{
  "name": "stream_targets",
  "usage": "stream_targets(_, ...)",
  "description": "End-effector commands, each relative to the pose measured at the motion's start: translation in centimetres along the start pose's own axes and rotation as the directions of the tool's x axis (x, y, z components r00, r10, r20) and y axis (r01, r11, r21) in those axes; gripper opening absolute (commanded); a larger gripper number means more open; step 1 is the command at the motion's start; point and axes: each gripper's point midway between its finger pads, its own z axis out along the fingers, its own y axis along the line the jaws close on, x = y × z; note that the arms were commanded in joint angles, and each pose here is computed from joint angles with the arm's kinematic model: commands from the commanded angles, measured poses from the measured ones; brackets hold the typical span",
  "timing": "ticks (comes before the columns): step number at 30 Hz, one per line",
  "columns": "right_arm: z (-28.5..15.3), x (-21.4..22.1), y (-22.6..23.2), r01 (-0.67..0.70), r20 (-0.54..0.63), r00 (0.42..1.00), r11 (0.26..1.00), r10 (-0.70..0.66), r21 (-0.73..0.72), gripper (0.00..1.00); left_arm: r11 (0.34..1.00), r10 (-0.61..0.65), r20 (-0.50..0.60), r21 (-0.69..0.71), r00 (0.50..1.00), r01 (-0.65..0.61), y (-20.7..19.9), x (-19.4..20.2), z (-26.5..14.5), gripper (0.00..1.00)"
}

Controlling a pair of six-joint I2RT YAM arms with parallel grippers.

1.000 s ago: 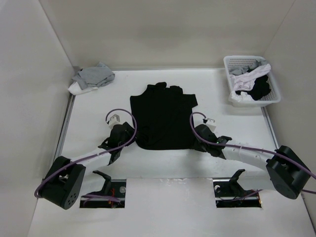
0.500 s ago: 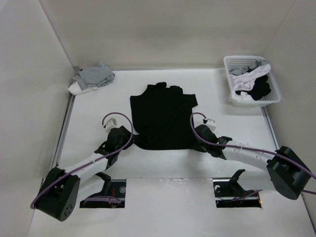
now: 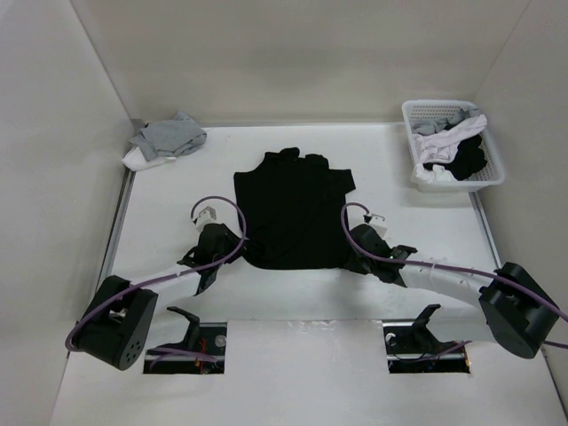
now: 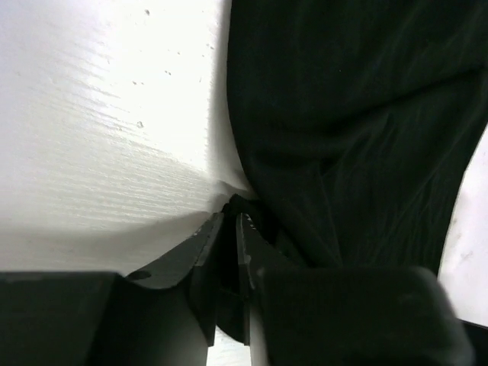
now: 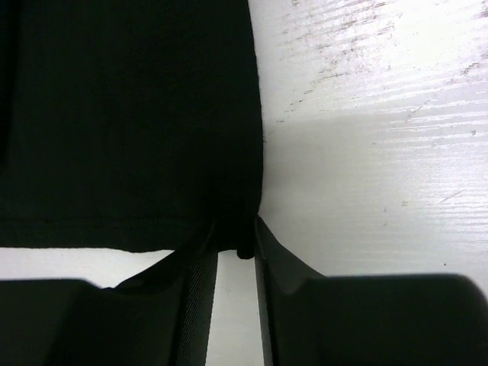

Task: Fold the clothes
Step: Flatten the tank top out

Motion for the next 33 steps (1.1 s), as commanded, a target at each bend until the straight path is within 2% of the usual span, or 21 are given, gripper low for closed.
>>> stream_targets(1, 0.1, -0.6, 0.7, -0.029, 0.038, 0.999, 0.999, 0.03, -0.025, 0.13, 0.996, -0.008, 0.025, 0.092, 1.0, 0.005, -2.3, -1.2, -0.7, 0.02)
stream_targets(4, -1.0, -2.5, 1.7, -0.044, 0.126, 0.991, 0.997, 0.053, -0.067, 0.08, 0.994, -0.028, 0.081, 0.111, 0.996, 0.018, -3.1, -3.1, -2.8, 0.0)
stream_targets(7, -3.9, -6.2, 2.1, -0.062, 0.246, 0.965, 0.991, 0.091, -0.123, 0.04, 0.996, -0.03, 0.232, 0.091, 0.972, 0.009, -4.8, -8.2, -7.7, 0.0)
stream_targets(9, -6.2, -8.8, 2.0, -0.081, 0.326, 0.936, 0.983, 0.132, -0.165, 0.04, 0.998, 0.005, 0.357, 0.051, 0.934, -0.025, -5.9, -12.3, -12.9, 0.0)
stream_targets(11, -8.3, -10.5, 1.4, -0.103, 0.369, 0.913, 0.974, 0.174, -0.203, 0.04, 0.999, 0.041, 0.391, -0.001, 0.919, -0.044, -5.8, -13.7, -16.1, 0.02)
stream_targets(13, -8.6, -10.1, 1.0, -0.104, 0.347, 0.922, 0.973, 0.173, -0.208, 0.05, 0.998, 0.066, 0.349, -0.046, 0.935, -0.053, -5.0, -12.7, -16.9, 0.11)
stream_targets(16, -7.0, -7.4, -0.5, -0.139, 0.285, 0.94, 0.972, 0.19, -0.19, 0.05, 0.996, 0.063, 0.191, -0.075, 0.98, -0.05, -2.9, -7.3, -16.0, 0.35)
stream_targets(21, -6.1, -5.7, -1.7, -0.165, 0.253, 0.946, 0.972, 0.203, -0.165, 0.04, 0.988, 0.087, 0.223, -0.142, 0.971, -0.056, -1.1, -6.8, -15.1, 0.4)
stream_targets(25, -6.4, -6.2, -1.9, -0.168, 0.265, 0.942, 0.974, 0.205, -0.155, 0.04, 0.982, 0.118, 0.176, -0.166, 0.977, -0.088, -0.8, -4.9, -12.0, 0.4)
stream_targets(29, -6.2, -6.3, -2.2, -0.166, 0.265, 0.943, 0.976, 0.199, -0.142, 0.04, 0.987, 0.113, 0.092, -0.123, 0.989, -0.101, -1.7, -1.9, -8.6, 0.35)
stream_targets(33, -5.8, -6.2, -1.8, -0.157, 0.259, 0.947, 0.977, 0.19, -0.144, 0.05, 0.995, 0.083, 0.062, -0.063, 0.995, -0.079, -3.2, -0.1, -5.6, 0.33)
